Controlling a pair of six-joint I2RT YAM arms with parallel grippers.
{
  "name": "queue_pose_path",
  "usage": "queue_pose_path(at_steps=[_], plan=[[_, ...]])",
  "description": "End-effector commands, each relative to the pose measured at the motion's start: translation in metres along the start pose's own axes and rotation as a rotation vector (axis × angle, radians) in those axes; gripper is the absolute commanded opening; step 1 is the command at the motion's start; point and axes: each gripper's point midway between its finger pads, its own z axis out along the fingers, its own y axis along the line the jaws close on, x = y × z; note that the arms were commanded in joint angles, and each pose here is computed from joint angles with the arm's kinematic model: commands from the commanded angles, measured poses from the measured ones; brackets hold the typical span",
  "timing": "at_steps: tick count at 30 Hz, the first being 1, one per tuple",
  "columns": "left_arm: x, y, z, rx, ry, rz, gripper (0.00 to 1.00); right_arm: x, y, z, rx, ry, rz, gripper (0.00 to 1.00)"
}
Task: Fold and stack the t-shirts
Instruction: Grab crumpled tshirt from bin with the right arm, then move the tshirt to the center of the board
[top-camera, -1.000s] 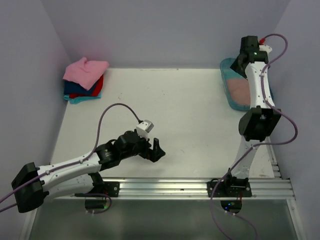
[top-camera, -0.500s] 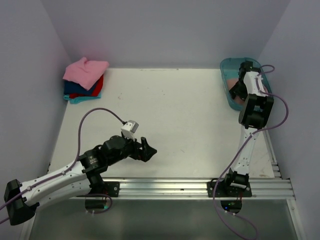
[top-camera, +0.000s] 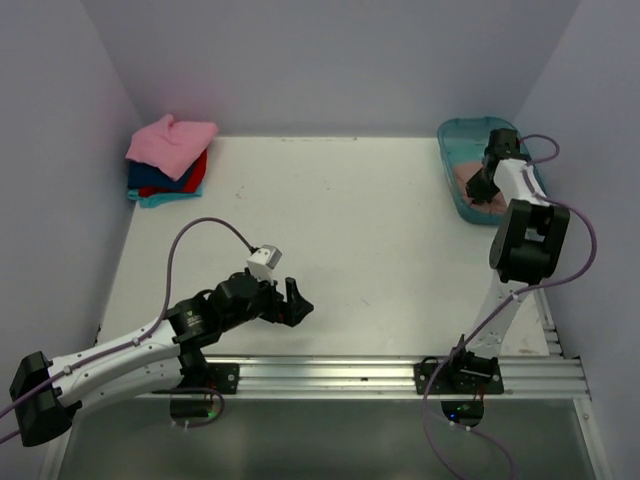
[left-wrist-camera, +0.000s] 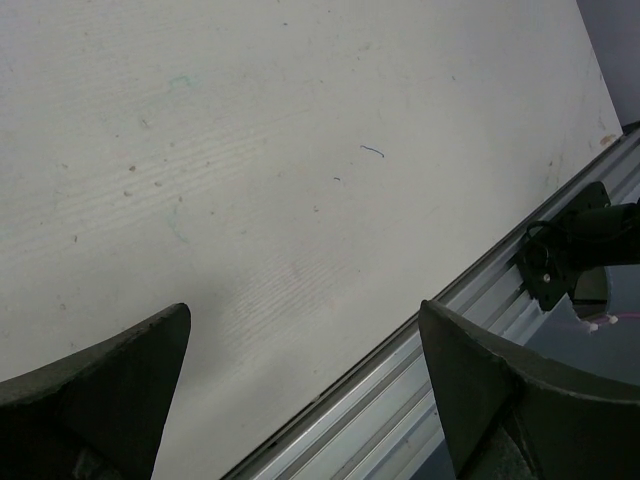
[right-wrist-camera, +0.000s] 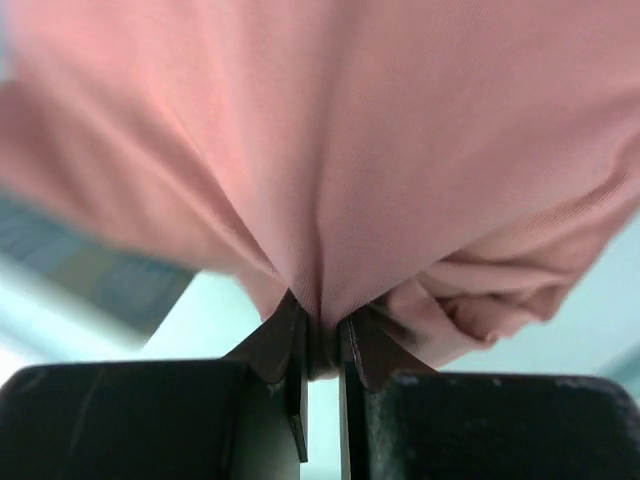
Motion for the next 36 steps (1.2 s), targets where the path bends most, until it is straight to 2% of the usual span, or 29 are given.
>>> queue_pose_path(at_steps=[1,2,4,5,6,8,9,11,16,19,25,27,28,29,30,31,32,34,36], plan=[[-0.006,-0.004,0.0,0.022,-0.032,-0.01,1.0,-0.062,0.055,-0.119,-0.41,-0.277,0.051,0.0],[-0.007,-0.004,0.0,0.026,-0.035,-0.007,1.0,-0.061,0.054,-0.153,-0.488,-0.317,0.054,0.0],[-0.008,-0.003,-0.002,0.024,-0.048,-0.008,1.0,-0.071,0.062,-0.193,-0.61,-0.404,0.062,0.0],[-0.009,-0.003,-0.002,0.027,-0.053,-0.009,1.0,-0.061,0.061,-0.197,-0.64,-0.4,0.059,0.0],[-0.011,-0.001,-0.004,0.022,-0.067,-0.009,1.0,-0.066,0.067,-0.239,-0.753,-0.467,0.054,0.0],[-0.013,0.003,-0.006,0.002,-0.083,-0.009,1.0,-0.054,0.067,-0.256,-0.811,-0.482,0.036,0.0],[-0.016,0.003,-0.008,-0.003,-0.097,-0.011,1.0,-0.05,0.069,-0.287,-0.881,-0.524,0.012,0.0],[-0.02,0.01,-0.012,-0.038,-0.117,-0.014,1.0,-0.037,0.072,-0.302,-0.928,-0.522,-0.014,0.0],[-0.032,0.018,-0.025,-0.088,-0.175,-0.053,1.0,0.026,0.1,-0.348,-1.12,-0.403,-0.218,0.0],[-0.039,0.026,-0.035,-0.124,-0.223,-0.087,1.0,0.082,0.117,-0.362,-1.227,-0.228,-0.345,0.0],[-0.046,0.033,-0.051,-0.147,-0.266,-0.114,1.0,0.184,0.116,-0.358,-1.218,0.001,-0.485,0.0],[-0.052,0.032,-0.058,-0.146,-0.287,-0.125,1.0,0.228,0.107,-0.364,-1.247,0.128,-0.575,0.0],[-0.052,0.032,-0.06,-0.15,-0.287,-0.126,1.0,0.242,0.103,-0.363,-1.241,0.178,-0.609,0.06],[-0.054,0.03,-0.062,-0.14,-0.292,-0.127,1.0,0.256,0.094,-0.352,-1.179,0.223,-0.654,0.25],[-0.055,0.029,-0.063,-0.132,-0.295,-0.128,1.0,0.268,0.092,-0.353,-1.16,0.228,-0.693,0.68],[-0.057,0.027,-0.063,-0.122,-0.301,-0.124,1.0,0.269,0.091,-0.35,-1.14,0.211,-0.704,0.86],[-0.055,0.023,-0.062,-0.105,-0.287,-0.115,1.0,0.267,0.091,-0.345,-1.12,0.191,-0.71,0.98],[-0.059,0.009,-0.057,-0.038,-0.283,-0.06,1.0,0.257,0.095,-0.329,-1.039,0.137,-0.709,0.99],[-0.042,-0.013,-0.043,0.057,-0.163,-0.011,1.0,0.258,0.097,-0.303,-0.949,0.145,-0.723,0.99]])
